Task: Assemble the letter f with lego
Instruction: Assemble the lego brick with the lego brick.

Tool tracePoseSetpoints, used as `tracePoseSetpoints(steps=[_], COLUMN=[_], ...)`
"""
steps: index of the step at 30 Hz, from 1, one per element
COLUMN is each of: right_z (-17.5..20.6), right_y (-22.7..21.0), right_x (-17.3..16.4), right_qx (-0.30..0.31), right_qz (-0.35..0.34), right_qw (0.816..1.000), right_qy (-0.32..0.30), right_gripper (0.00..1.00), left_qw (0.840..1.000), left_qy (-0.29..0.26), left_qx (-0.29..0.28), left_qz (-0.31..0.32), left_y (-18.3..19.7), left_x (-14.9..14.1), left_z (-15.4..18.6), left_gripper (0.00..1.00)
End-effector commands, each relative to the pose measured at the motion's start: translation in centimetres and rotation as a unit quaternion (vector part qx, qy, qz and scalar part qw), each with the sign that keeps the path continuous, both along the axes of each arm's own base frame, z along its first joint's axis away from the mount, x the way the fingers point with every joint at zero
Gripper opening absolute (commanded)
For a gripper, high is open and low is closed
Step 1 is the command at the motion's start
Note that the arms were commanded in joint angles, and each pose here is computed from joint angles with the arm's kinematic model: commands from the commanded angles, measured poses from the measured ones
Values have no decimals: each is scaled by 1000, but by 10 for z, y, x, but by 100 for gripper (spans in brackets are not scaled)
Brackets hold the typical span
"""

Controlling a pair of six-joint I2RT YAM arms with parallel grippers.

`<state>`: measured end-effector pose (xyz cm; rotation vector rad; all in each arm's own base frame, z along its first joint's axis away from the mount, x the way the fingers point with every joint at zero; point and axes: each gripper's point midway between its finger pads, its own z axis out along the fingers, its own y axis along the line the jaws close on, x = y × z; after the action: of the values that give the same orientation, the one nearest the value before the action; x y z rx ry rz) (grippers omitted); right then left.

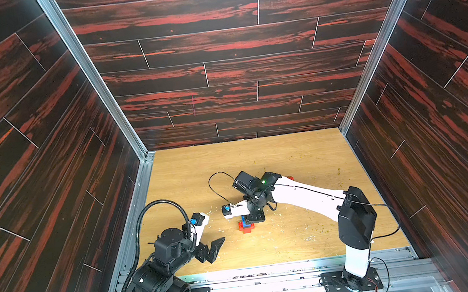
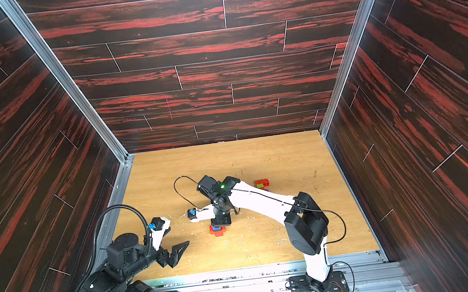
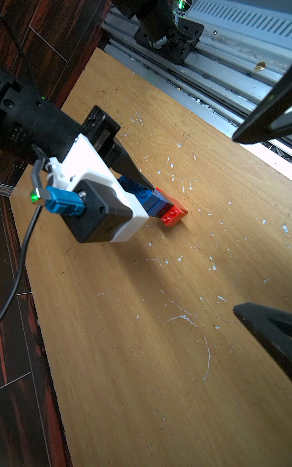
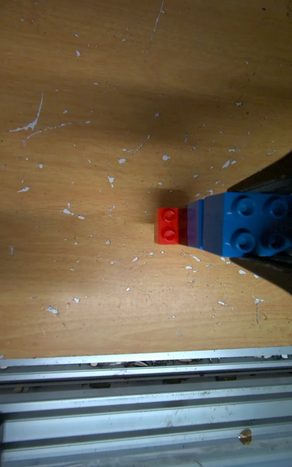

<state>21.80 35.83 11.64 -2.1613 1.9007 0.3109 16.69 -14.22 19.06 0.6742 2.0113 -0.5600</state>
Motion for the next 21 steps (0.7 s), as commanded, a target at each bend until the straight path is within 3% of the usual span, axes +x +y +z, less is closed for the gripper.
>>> tracePoseSetpoints(steps=[1,21], right_z=[-17,-52], right_y=[-11,-17], right_x=[-7,-27], right_qx=[-40,-108], right_qz=[8,62], right_qw=[999,992], right_qy=[13,16], right_gripper=[23,22], left_qw=[1000,1000], left_qy=[-2,-4], left_qx=[-2,-4], left_qz=[-7,-10], left_y=[-2,-3], left_x=[-1,-3], left_z=[-1,0], left_gripper=[100,100])
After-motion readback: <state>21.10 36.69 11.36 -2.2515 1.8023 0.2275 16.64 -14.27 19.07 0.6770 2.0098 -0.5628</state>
